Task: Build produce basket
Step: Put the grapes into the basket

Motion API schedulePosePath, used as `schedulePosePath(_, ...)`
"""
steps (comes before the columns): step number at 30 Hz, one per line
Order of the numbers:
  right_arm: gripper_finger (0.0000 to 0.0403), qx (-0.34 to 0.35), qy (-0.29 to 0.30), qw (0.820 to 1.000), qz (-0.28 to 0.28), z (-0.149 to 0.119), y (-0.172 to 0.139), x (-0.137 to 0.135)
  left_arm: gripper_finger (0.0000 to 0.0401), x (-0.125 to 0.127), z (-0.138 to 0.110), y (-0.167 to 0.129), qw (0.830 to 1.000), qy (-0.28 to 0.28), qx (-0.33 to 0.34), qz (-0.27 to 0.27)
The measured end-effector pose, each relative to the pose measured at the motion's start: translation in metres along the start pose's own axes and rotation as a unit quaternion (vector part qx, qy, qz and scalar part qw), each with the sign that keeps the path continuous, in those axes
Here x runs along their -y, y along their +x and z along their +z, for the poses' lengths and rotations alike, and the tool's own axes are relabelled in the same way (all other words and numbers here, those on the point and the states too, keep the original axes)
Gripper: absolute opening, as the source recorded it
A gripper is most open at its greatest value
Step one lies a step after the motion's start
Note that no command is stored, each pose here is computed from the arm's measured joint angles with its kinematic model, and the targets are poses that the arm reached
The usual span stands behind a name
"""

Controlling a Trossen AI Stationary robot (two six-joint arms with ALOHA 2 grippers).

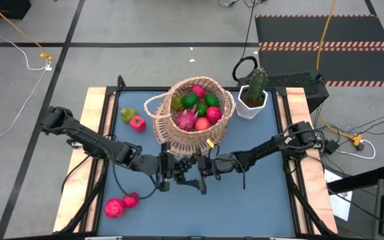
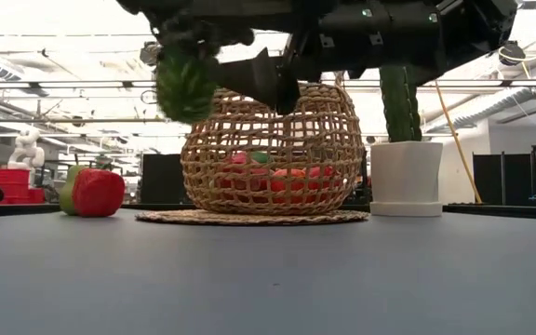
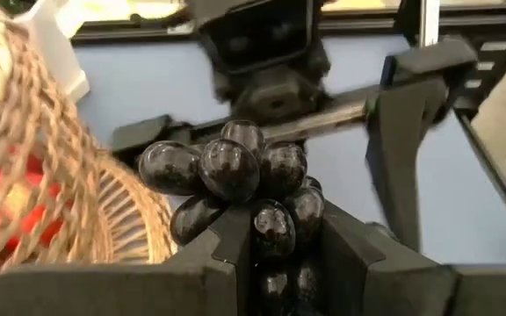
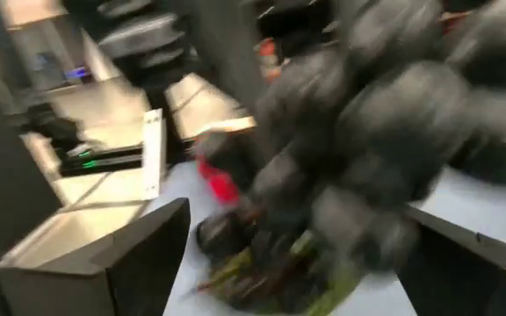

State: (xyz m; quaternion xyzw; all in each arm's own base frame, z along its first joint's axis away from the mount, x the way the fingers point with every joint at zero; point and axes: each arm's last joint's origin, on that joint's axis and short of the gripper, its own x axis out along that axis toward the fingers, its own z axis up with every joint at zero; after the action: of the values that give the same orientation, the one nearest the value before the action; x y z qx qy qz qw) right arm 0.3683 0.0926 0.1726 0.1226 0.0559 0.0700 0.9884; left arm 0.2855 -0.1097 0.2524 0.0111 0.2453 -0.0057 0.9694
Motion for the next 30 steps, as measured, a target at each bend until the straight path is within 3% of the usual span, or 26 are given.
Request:
schedulePosePath(4, 0.0334, 0.008, -0.005, 1.000, -0.029, 0.002, 0.000, 0.006, 0.0092, 0.002, -0.002, 0.014, 1.000, 0.011, 0.016, 0.006)
schedulePosePath(8, 0.0282, -0.009, 0.028, 0.999, -0.039, -0.001, 0.000, 0.009, 0.0092, 0.003, -0.002, 0.018, 0.999, 0.004, 0.027, 0.023)
schedulePosePath(13, 0.0157, -0.045, 0.054, 0.996, -0.058, -0.006, -0.001, 0.015, 0.0096, 0.002, -0.003, 0.018, 0.999, 0.010, 0.025, 0.037)
schedulePosePath(16, 0.0071, -0.047, 0.054, 0.996, -0.050, -0.002, -0.002, 0.017, 0.0116, 0.002, 0.000, 0.015, 0.998, 0.034, 0.031, 0.038)
schedulePosePath(18, 0.0036, -0.048, 0.047, 0.997, -0.044, 0.003, -0.003, 0.018, 0.0138, 0.000, 0.002, 0.013, 0.997, 0.045, 0.039, 0.058)
schedulePosePath(24, 0.0035, -0.046, -0.002, 0.997, -0.062, 0.032, -0.018, 0.017, 0.0237, -0.006, 0.015, -0.005, 0.990, 0.042, 0.071, 0.115)
schedulePosePath(30, 0.0033, -0.043, -0.081, 0.986, -0.140, 0.075, -0.038, 0.029, 0.0359, -0.012, 0.023, -0.023, 0.986, 0.074, 0.083, 0.123)
